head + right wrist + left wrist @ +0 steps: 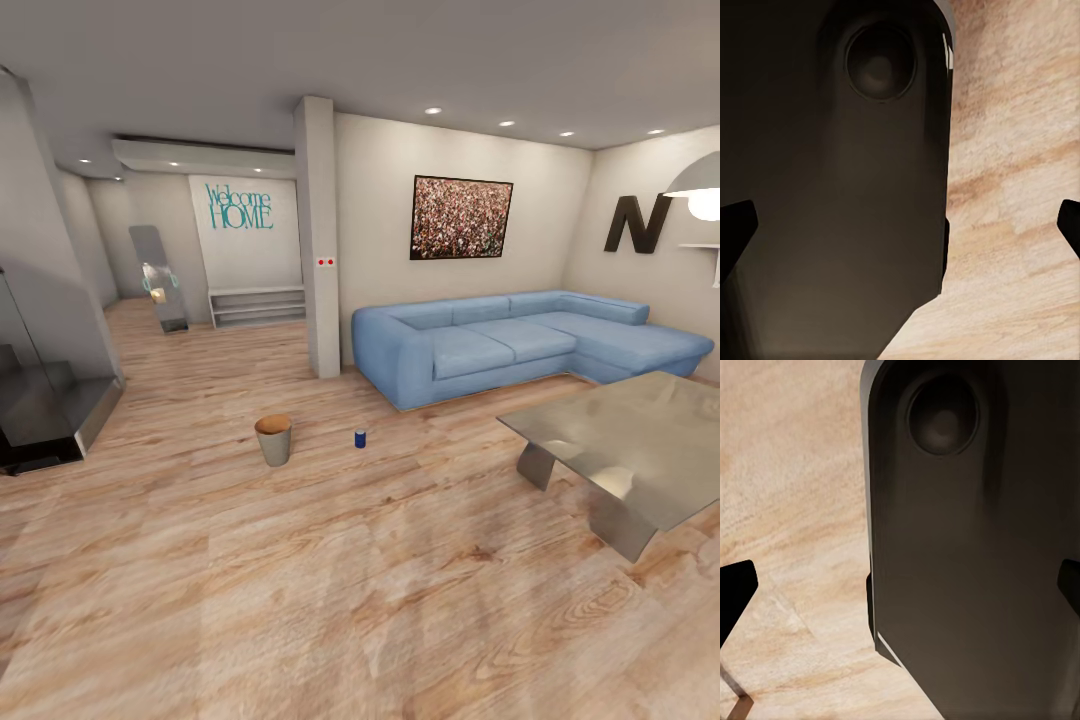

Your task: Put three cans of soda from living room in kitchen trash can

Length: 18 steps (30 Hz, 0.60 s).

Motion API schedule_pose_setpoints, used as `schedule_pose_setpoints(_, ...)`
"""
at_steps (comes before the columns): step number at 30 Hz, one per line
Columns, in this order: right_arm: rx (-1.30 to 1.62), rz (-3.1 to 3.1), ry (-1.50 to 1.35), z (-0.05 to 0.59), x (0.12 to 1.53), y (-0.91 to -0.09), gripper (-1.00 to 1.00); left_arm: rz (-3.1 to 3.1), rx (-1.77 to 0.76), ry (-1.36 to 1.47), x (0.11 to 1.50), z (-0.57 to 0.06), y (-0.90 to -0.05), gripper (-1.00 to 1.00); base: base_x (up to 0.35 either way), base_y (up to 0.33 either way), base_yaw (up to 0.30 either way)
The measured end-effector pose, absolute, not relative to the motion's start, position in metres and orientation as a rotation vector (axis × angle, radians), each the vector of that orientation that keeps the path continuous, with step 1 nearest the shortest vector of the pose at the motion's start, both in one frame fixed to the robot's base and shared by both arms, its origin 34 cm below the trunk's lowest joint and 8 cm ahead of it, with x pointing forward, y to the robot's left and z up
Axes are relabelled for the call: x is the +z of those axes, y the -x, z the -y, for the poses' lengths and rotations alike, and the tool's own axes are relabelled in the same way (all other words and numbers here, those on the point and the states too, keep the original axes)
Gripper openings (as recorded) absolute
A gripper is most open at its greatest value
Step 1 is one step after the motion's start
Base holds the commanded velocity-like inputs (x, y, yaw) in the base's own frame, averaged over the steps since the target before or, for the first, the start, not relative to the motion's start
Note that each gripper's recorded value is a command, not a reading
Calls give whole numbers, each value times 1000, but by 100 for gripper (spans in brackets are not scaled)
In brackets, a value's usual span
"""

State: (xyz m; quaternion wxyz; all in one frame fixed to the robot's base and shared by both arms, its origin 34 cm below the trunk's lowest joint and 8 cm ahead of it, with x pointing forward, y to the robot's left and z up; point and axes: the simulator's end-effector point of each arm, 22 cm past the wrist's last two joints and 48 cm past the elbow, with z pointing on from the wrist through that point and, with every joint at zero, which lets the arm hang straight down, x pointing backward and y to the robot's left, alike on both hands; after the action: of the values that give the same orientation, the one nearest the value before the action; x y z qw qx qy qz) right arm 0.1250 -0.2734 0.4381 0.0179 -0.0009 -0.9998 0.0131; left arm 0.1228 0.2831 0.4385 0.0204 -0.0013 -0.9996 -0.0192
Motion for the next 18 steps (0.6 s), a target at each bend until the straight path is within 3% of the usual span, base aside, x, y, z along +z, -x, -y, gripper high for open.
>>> schedule_pose_setpoints(18,41,3105,3,273,438,-125,100,3101,-59,4,438,-283,-123,100,0,0,0)
